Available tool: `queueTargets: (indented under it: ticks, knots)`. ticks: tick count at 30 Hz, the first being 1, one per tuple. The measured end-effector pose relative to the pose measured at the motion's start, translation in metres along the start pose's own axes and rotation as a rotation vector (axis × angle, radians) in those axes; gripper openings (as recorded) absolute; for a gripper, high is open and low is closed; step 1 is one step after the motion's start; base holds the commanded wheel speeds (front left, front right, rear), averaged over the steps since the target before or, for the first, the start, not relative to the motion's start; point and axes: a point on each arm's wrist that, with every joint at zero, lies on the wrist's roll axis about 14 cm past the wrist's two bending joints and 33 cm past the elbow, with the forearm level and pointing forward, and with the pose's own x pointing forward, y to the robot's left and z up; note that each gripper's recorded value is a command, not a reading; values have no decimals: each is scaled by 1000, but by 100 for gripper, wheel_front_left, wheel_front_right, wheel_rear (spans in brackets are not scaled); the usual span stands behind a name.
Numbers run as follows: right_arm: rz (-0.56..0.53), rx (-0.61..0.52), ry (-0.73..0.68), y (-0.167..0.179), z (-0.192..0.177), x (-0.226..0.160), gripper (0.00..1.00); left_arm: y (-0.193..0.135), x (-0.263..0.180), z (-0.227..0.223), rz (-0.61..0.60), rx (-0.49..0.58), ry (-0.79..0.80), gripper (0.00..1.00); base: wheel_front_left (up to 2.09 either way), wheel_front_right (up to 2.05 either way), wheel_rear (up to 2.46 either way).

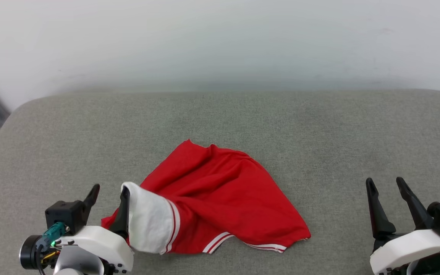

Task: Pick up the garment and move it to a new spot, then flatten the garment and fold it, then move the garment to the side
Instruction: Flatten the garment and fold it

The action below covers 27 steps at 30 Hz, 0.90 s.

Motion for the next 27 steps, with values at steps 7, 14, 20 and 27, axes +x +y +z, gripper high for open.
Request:
queueTargets:
  ticks: [7, 14, 20, 27]
  knots:
    - [-3, -3, -7, -1, 4, -6, 100, -15, -4, 39, -16, 12, -164, 100, 0, 0, 0]
    - [45, -15, 13, 15, 0, 1, 100, -24, -10, 51, -30, 1, -202, 100, 0, 0, 0]
    - [250, -44, 199, 80, -35, 8, 100, -23, -10, 52, -20, -14, -210, 100, 0, 0, 0]
    - [568, -204, 576, 133, -97, -17, 100, -21, -6, 42, -8, -38, -192, 100, 0, 0, 0]
